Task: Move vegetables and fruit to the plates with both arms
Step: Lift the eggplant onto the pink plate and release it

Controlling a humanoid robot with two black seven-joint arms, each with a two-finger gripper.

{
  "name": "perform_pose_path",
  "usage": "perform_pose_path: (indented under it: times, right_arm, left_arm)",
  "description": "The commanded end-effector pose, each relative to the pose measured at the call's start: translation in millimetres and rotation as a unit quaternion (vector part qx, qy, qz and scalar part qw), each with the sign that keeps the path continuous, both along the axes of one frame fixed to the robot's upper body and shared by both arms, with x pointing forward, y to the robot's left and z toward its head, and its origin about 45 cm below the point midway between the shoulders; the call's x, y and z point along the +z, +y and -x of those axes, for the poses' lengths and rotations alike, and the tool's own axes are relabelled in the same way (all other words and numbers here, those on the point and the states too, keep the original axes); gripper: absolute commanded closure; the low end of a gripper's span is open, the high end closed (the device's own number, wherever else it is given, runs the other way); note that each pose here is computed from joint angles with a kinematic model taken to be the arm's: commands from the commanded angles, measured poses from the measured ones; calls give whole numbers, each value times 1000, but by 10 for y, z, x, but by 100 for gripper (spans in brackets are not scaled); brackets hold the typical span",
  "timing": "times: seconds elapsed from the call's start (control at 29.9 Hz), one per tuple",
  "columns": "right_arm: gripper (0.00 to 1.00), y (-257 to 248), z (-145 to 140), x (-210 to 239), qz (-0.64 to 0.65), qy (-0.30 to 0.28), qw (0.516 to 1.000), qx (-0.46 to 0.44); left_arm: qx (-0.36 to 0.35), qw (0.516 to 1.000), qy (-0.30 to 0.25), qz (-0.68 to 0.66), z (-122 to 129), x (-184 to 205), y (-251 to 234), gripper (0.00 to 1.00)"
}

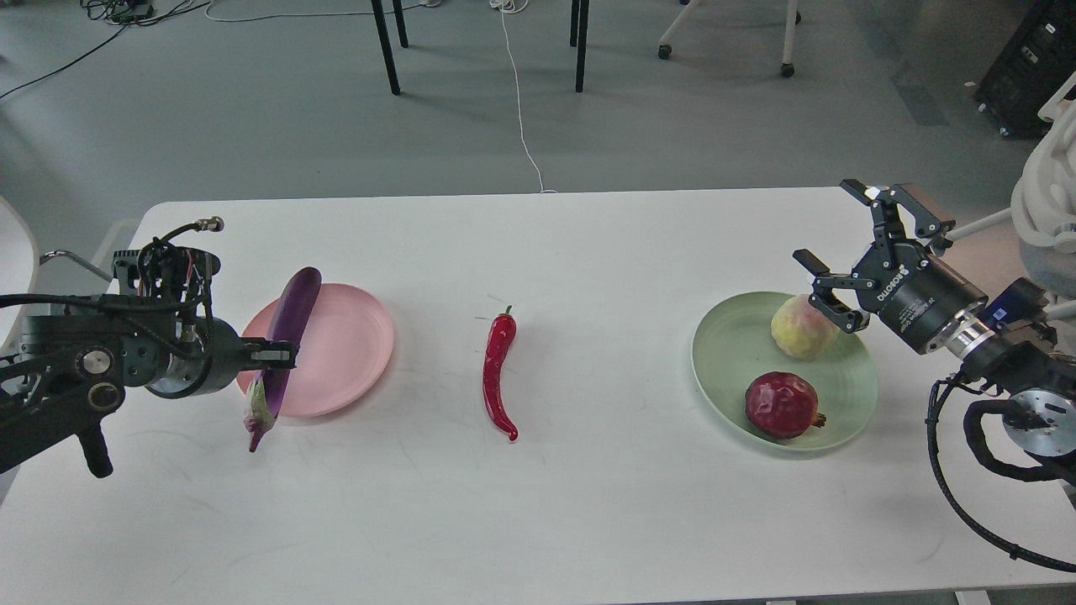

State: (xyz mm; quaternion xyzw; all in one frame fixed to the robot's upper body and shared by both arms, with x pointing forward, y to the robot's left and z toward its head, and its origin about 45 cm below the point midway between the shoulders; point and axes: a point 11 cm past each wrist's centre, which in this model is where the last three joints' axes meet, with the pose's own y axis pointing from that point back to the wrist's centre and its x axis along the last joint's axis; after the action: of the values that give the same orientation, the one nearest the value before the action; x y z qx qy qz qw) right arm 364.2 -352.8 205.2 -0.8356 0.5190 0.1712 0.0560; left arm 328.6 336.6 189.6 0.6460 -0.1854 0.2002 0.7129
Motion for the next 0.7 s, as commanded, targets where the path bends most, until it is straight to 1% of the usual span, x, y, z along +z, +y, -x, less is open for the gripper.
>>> perform_pose_path:
  times: [0.0,0.03,0.07,0.13,0.47,0.6,0.67]
  right_arm:
    - [4,3,-1,5,-1,-1,1000,0]
    - [4,11,-1,3,-2,0,1000,1]
    - [4,3,-1,5,-1,-1,1000,0]
    - [4,4,-1,5,-1,-1,1000,1]
    - [4,5,2,1,-1,0,1000,1]
    - [4,8,7,-4,-1,1,1000,1]
    - [4,3,6,-5,-1,1,1000,1]
  left_arm:
    - [-3,1000,0,9,-8,-13,-15,62]
    - [-3,1000,1,9,-4,-17,-14,49]
    - [-1,1000,1,9,-9,-24,-2,31]
    - [0,1000,1,8,-12,-24,12,0]
    - [3,1000,-2,7,-34,-12,35,0]
    - [3,1000,-12,14,-87,58,26,0]
    - [-9,999,-20,27,-119,100,-13,0]
